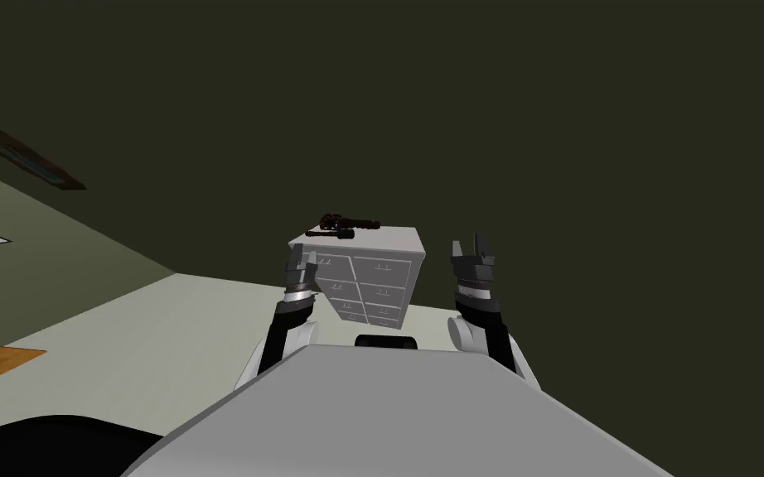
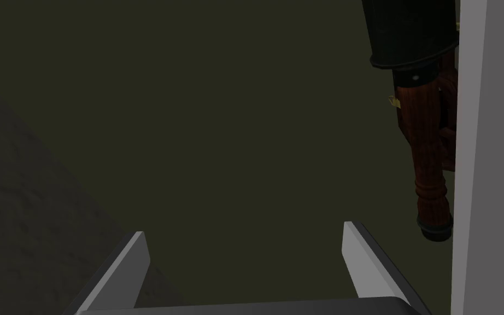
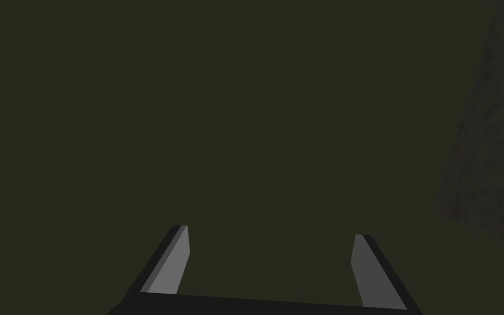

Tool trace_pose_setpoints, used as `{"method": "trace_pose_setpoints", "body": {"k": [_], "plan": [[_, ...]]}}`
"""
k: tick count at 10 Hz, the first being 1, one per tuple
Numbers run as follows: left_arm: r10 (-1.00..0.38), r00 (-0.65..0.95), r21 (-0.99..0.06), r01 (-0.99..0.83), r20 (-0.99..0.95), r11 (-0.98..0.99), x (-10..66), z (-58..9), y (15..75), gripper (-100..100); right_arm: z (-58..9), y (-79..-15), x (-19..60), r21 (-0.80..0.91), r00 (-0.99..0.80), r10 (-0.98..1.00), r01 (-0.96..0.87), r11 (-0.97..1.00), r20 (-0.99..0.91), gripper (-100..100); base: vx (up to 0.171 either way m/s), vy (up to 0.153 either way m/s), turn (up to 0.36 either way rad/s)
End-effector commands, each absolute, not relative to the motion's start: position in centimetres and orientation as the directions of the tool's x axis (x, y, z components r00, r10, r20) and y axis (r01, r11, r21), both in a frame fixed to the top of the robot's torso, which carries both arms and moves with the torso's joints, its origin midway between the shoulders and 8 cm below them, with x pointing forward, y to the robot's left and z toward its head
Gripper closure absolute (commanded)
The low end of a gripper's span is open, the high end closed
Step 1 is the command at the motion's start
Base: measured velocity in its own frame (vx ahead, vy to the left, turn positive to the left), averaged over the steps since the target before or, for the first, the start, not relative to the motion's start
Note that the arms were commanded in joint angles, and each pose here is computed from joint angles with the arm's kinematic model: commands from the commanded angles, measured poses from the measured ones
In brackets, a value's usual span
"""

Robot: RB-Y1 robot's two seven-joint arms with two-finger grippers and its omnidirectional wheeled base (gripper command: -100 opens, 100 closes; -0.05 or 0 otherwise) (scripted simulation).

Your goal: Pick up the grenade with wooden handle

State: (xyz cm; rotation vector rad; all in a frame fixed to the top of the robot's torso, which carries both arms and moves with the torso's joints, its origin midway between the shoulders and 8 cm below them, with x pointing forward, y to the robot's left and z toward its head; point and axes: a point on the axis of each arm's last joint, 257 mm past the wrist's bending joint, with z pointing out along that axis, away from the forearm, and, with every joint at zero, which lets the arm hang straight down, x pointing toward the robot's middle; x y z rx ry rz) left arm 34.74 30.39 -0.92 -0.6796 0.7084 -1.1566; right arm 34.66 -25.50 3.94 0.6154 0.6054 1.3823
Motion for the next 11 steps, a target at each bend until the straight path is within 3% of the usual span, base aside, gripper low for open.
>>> {"method": "trace_pose_setpoints", "body": {"k": [1, 11], "plan": [[-0.965, 0.213, -0.793, 0.556, -0.154, 0.249, 36.1, -0.8, 30.2, -100, 3.9, -25.5, 34.7, 0.711, 0.092, 0.995, -0.698, 0.087, -0.032, 0, -0.017, -0.019, 0.125], [-0.986, 0.094, -0.843, 0.512, -0.134, 0.164, 42.9, 0.5, 29.1, -100, 3.9, -25.5, 34.7, 0.711, 0.092, 0.995, -0.698, 0.087, -0.032, 0, -0.025, -0.035, 0.089]]}}
